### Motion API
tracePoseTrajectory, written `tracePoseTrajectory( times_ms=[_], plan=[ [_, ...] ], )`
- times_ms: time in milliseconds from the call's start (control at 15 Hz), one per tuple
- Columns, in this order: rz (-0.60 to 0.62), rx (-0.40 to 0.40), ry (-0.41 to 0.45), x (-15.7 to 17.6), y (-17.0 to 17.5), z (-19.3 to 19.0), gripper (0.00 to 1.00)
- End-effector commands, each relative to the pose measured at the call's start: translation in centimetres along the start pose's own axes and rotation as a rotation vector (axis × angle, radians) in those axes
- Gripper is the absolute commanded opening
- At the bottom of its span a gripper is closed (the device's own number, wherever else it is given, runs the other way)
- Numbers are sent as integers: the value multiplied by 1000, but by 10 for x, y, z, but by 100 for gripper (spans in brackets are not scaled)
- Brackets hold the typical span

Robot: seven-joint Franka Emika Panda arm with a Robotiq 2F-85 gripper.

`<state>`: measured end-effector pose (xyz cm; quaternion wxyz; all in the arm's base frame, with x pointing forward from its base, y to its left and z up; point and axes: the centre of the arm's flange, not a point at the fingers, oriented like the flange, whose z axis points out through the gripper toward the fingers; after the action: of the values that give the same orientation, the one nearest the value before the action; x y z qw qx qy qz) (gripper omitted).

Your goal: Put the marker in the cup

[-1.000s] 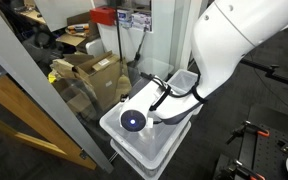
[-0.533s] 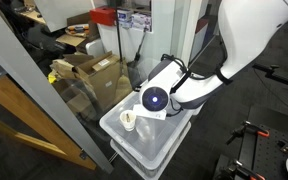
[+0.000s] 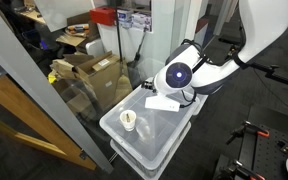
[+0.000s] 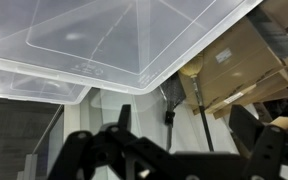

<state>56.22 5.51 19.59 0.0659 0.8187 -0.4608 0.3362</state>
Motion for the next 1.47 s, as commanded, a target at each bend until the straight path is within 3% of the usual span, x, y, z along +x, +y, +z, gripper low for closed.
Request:
tracePoseTrajectory(
  times_ms=[0, 333, 600, 933, 1400],
  plan=[
    [-142, 56, -87, 21, 20, -14, 100],
    [-393, 96, -187, 30, 34, -17, 100],
    [-605, 51, -252, 19, 45, -19, 100],
    [-828, 50, -334, 9, 58, -24, 100],
    [-1093, -20, -411, 24, 60, -27, 100]
  ],
)
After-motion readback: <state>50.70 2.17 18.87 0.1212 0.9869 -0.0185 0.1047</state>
